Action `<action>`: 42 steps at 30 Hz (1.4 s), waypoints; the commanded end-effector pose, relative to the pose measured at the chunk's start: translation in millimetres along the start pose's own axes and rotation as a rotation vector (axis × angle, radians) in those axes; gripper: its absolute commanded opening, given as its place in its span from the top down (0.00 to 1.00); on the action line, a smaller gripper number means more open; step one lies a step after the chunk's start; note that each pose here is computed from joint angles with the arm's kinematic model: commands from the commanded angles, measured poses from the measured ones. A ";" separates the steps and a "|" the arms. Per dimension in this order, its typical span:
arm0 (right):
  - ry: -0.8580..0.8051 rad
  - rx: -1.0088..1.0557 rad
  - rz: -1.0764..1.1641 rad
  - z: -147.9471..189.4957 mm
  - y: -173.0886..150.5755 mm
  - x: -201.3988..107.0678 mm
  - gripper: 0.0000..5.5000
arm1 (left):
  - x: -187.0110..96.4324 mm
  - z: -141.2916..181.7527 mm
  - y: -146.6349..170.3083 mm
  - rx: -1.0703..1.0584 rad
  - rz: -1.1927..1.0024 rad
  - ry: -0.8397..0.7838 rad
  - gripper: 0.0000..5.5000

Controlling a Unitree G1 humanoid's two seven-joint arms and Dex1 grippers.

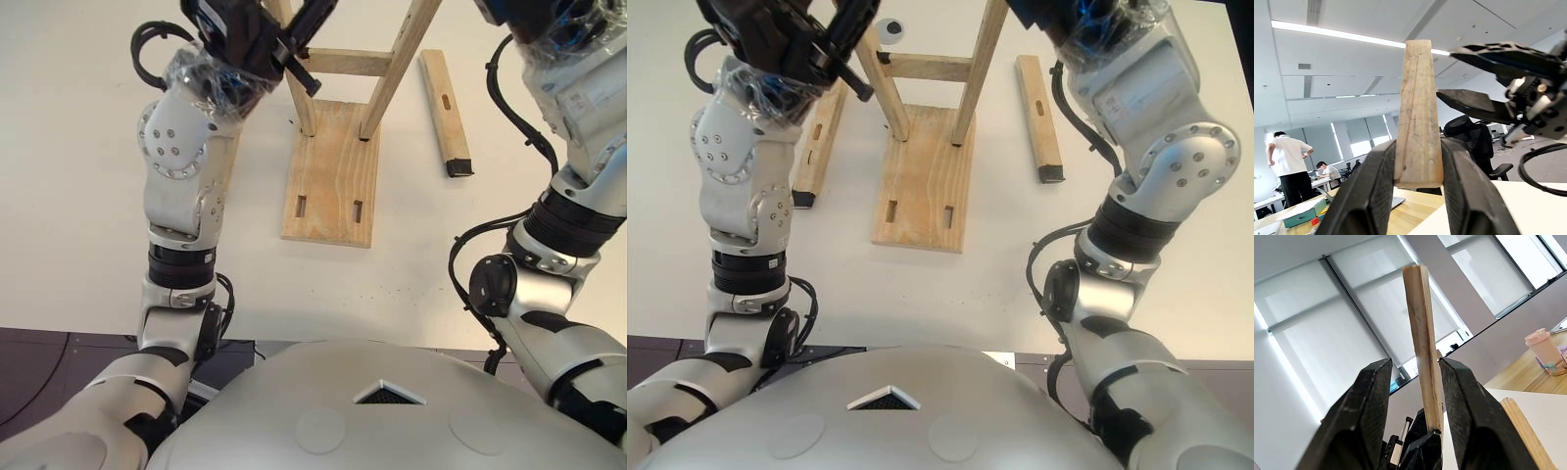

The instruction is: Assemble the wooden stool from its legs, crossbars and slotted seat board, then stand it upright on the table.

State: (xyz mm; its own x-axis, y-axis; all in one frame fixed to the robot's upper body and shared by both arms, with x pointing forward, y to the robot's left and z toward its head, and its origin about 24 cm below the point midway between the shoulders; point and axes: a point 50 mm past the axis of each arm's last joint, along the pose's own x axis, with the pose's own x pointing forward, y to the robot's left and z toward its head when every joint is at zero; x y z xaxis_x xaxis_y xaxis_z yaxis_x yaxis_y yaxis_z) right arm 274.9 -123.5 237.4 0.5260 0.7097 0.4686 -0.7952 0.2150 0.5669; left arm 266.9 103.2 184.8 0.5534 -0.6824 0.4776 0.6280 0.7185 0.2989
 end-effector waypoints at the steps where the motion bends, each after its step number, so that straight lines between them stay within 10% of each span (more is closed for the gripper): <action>1: -0.004 -0.020 0.018 7.4 5.1 5.2 0.68 | -4.5 -5.6 -5.5 0.010 -0.022 0.018 0.77; 16: -0.032 -0.019 -0.039 11.4 -0.3 7.7 0.91 | -9.9 -10.5 -7.8 0.017 -0.023 0.045 0.77; 27: -0.406 -0.258 -0.593 78.8 -72.3 -50.1 0.93 | -35.0 -31.3 26.4 0.009 0.245 0.190 0.48; 42: 0.044 -0.623 -0.940 -30.8 -155.5 -103.5 0.93 | -50.0 -28.0 61.6 0.027 0.482 0.173 0.48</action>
State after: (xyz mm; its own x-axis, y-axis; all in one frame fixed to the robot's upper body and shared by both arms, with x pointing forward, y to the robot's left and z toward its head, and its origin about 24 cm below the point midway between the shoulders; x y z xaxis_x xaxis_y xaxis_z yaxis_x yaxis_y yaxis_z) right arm 332.9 -215.8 86.2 0.9941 0.1077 0.0101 -0.1067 0.9612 0.2544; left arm 291.8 178.5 156.0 0.8600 -0.2825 0.4250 0.2682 0.9587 0.0946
